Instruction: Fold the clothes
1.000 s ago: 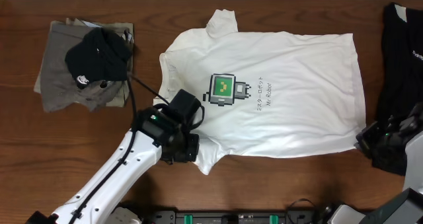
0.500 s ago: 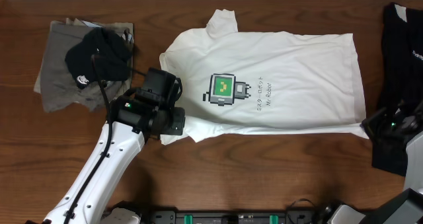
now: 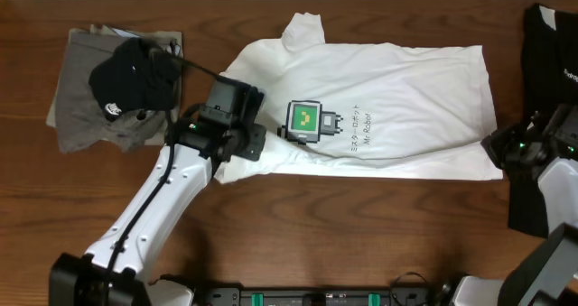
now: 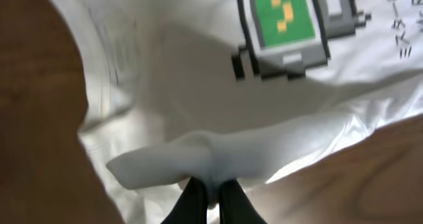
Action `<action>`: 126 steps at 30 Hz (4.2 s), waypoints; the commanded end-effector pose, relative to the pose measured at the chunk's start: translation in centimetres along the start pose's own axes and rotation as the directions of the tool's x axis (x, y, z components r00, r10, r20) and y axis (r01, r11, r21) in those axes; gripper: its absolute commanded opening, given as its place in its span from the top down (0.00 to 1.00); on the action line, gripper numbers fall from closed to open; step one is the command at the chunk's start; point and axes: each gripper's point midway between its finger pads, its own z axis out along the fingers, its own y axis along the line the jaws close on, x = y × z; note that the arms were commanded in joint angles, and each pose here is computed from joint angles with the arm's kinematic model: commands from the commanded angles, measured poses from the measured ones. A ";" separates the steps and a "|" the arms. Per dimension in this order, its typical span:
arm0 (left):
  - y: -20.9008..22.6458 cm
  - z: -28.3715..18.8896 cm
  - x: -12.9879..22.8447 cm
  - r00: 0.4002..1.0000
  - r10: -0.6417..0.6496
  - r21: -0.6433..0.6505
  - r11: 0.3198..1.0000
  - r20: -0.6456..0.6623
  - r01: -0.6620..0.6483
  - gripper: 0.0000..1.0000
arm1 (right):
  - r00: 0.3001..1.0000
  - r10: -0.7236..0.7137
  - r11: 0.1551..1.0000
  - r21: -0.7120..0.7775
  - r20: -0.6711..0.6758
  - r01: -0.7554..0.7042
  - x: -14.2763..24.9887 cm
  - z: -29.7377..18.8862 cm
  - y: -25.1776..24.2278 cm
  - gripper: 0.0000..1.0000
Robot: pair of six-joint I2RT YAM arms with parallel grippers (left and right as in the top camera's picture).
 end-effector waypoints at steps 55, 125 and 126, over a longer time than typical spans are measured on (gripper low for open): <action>5.1 -6.8 -15.3 0.972 -0.097 -0.048 0.993 0.215 0.110 0.11 | 0.872 -0.466 0.859 -0.161 0.150 0.487 -5.9 -8.1 15.3 0.34; 8.2 8.4 10.1 0.797 -0.408 -0.252 0.911 -0.446 0.326 0.80 | 0.835 -0.415 0.862 0.137 -0.360 0.488 3.0 -3.1 4.8 0.47; 8.2 8.4 10.4 0.791 -0.409 -0.254 0.911 -0.456 0.324 0.86 | 0.841 -0.407 0.863 0.150 -0.357 0.482 2.9 -3.0 4.6 0.47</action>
